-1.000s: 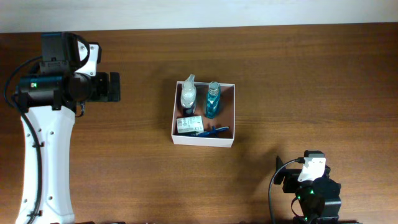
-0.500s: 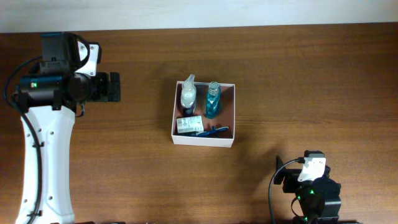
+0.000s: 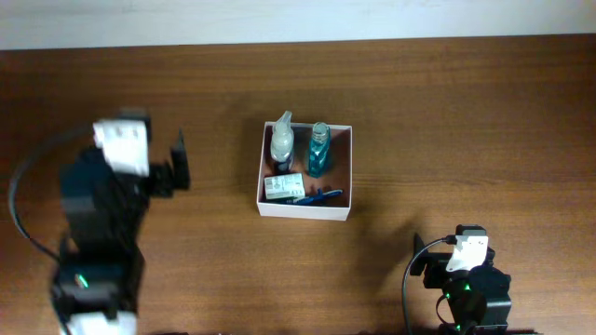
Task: Pack container
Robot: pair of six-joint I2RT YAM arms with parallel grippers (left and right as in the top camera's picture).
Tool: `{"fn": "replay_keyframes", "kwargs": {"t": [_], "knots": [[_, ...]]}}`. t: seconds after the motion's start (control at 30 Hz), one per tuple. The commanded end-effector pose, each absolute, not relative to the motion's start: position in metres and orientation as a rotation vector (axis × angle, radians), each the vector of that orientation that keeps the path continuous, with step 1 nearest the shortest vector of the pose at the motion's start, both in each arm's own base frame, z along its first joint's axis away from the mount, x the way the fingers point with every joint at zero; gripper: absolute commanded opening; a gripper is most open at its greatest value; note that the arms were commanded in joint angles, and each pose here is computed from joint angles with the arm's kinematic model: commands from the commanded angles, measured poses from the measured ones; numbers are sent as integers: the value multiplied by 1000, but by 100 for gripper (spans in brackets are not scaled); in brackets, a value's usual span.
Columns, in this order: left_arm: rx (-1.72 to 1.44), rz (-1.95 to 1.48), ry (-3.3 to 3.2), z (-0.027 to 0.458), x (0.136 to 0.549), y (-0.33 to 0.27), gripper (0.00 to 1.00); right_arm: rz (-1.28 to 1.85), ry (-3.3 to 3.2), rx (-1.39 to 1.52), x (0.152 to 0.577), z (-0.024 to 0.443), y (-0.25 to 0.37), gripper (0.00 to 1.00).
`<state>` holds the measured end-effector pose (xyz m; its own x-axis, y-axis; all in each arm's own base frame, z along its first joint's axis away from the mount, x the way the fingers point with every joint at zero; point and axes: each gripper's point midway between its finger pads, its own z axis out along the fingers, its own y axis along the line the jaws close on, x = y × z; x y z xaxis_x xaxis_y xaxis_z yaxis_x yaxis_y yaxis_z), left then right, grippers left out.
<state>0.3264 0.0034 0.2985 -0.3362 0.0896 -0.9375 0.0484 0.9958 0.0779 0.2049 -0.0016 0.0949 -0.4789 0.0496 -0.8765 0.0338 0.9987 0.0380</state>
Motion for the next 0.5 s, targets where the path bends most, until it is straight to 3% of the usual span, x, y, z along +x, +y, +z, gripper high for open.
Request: {"fn": "replay_keyframes", "kwargs": {"t": [0.0,0.17,0.47], "knots": [[118,7,1924,228,290,-4,100,24,2071,73,205,93,-3,99],[133,-19,1929,165,256,-10,100,24,2071,73,205,93,-3,99],[172,-46,1833,153,234,-20,100,24,2071,73,205,93,-3,99]]}}
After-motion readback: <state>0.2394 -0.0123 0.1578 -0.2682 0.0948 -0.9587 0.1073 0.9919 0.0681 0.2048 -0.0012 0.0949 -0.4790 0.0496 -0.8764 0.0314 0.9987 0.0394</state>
